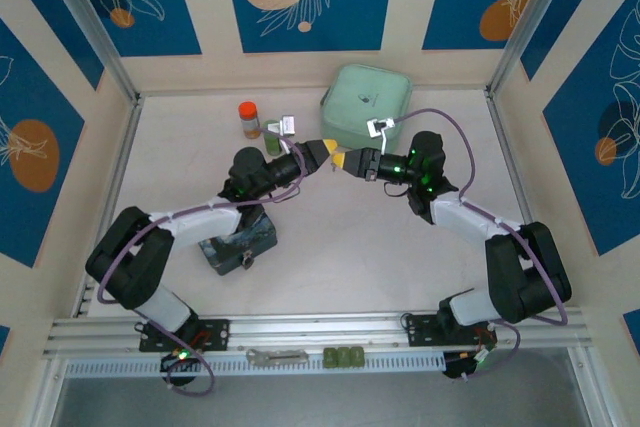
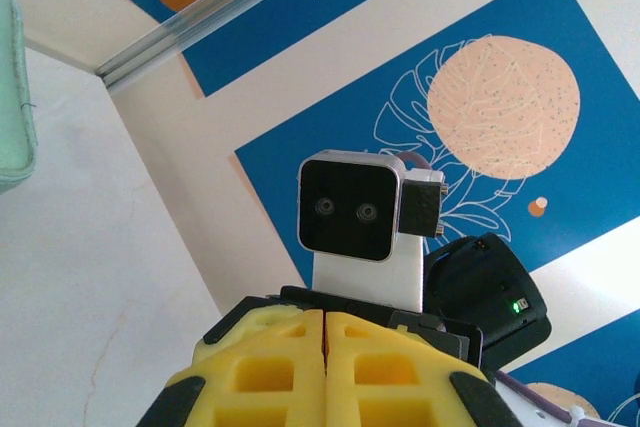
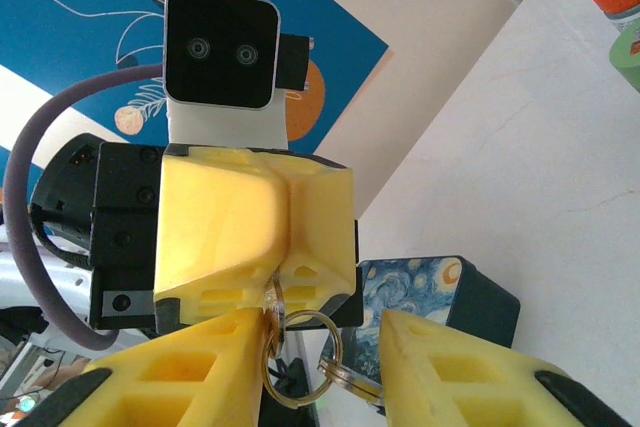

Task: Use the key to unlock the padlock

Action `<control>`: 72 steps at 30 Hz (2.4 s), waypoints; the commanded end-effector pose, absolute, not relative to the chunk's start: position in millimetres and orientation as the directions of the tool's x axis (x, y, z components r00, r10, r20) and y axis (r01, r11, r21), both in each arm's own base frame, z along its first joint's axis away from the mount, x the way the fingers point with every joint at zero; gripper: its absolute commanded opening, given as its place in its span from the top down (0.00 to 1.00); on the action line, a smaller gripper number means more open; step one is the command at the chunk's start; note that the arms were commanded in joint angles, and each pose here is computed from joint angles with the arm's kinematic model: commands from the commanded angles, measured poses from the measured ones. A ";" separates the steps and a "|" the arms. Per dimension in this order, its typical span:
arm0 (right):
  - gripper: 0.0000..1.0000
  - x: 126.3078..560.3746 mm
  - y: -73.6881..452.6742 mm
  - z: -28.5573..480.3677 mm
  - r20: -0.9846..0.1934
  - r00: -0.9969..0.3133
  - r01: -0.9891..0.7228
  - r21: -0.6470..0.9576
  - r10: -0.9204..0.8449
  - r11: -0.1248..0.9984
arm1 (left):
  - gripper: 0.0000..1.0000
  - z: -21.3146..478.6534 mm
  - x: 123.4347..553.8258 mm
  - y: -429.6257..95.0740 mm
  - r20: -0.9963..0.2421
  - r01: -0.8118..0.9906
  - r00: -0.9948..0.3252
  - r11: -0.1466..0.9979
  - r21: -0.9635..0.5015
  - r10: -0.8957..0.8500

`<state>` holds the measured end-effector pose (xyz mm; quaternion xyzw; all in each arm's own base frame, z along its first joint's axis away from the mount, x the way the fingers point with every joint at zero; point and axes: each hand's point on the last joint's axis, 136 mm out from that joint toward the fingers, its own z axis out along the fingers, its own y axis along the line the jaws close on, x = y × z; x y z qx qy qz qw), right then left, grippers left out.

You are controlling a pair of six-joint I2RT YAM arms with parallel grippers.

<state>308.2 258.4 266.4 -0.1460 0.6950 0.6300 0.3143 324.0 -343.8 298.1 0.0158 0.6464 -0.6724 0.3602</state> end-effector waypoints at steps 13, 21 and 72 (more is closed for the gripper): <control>1.00 308.7 256.8 264.9 -0.618 -0.759 -0.600 0.786 0.203 0.151 | 1.00 312.7 310.3 -354.8 -0.483 0.537 -0.745 0.016 -0.844 -0.459; 1.00 302.9 250.6 235.3 -0.630 -0.765 -0.577 0.763 0.134 0.292 | 0.01 257.7 319.6 -266.9 -0.584 0.308 -0.647 0.533 -0.788 -0.489; 1.00 288.1 258.7 179.7 -0.590 -0.807 -0.504 0.694 0.006 0.514 | 0.07 111.4 371.5 -197.4 -0.422 -0.219 -0.644 0.682 -0.698 -0.638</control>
